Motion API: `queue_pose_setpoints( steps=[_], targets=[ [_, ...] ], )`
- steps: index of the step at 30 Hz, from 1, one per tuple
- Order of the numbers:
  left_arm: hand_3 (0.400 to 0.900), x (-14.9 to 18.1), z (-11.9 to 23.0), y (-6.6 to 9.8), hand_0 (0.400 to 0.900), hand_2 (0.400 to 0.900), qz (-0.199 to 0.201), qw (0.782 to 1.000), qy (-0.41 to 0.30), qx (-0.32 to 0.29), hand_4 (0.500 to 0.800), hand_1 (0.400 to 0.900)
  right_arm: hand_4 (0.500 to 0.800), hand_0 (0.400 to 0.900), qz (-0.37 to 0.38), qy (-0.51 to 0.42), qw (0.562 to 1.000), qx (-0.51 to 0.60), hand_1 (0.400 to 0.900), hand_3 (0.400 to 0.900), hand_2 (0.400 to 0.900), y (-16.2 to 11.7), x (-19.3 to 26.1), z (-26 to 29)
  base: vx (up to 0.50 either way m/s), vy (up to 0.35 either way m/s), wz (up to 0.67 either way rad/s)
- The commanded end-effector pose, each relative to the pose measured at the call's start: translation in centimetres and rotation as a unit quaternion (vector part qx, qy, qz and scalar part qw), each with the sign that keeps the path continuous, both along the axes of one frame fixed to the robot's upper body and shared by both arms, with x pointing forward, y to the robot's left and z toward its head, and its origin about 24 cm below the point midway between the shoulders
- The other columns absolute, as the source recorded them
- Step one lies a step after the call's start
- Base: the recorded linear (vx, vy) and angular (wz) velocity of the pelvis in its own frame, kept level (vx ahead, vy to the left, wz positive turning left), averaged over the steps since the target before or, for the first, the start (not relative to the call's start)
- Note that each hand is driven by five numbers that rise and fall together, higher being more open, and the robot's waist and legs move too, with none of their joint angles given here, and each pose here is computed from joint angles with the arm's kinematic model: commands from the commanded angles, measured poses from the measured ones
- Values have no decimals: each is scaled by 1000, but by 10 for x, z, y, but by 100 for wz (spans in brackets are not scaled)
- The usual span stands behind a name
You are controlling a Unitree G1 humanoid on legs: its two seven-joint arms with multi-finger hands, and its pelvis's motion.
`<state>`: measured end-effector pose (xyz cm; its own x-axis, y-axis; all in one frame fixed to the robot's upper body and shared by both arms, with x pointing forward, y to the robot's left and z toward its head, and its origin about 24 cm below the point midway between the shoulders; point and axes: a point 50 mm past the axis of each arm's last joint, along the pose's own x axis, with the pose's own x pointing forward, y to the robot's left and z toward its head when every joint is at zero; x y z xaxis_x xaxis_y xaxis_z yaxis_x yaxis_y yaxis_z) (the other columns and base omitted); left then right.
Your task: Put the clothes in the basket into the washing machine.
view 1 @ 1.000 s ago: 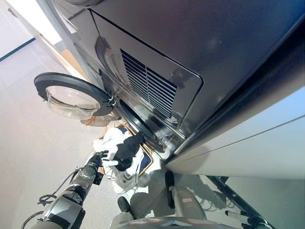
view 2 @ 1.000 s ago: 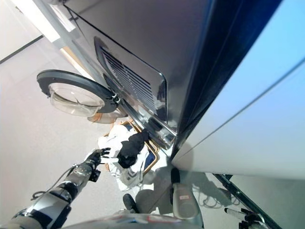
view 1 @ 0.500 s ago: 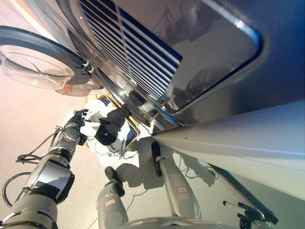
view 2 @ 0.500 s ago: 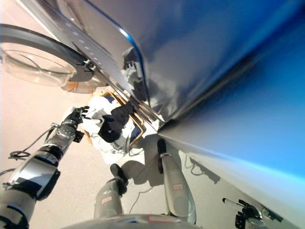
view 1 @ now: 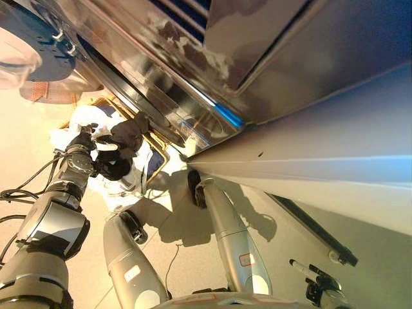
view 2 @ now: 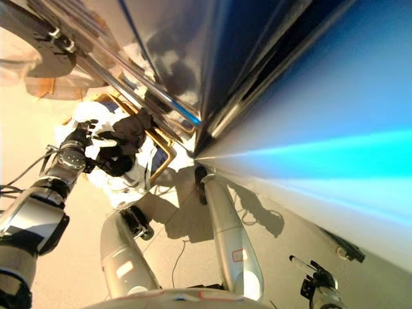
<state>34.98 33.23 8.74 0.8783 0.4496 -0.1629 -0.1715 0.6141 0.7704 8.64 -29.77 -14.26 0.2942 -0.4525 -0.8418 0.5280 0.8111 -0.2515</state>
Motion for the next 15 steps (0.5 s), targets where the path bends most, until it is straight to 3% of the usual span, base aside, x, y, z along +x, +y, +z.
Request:
queue_pose_setpoints(
  steps=[1, 3, 7, 15],
  targets=[
    [900, -3, 30, 24, 900, 900, 26, 997, -29, 73, 800, 900, 800, 900, -41, 57, 996, -50, 900, 900, 900, -20, -49, 2, 16, 6, -28],
    [900, -2, 34, 24, 900, 900, 26, 996, -31, 83, 800, 900, 800, 900, -35, 49, 997, -52, 900, 900, 900, -19, -43, 2, 5, 6, -33],
    [900, -6, 56, 41, 900, 900, 51, 992, -47, 105, 800, 900, 800, 900, -40, 37, 997, -47, 900, 900, 900, -14, -42, 1, 14, -1, -34],
    [900, -12, 68, 53, 900, 900, 79, 989, -70, 98, 800, 900, 800, 900, -49, 39, 997, -43, 900, 900, 900, -9, -53, -1, 9, 15, -29]
  ],
)
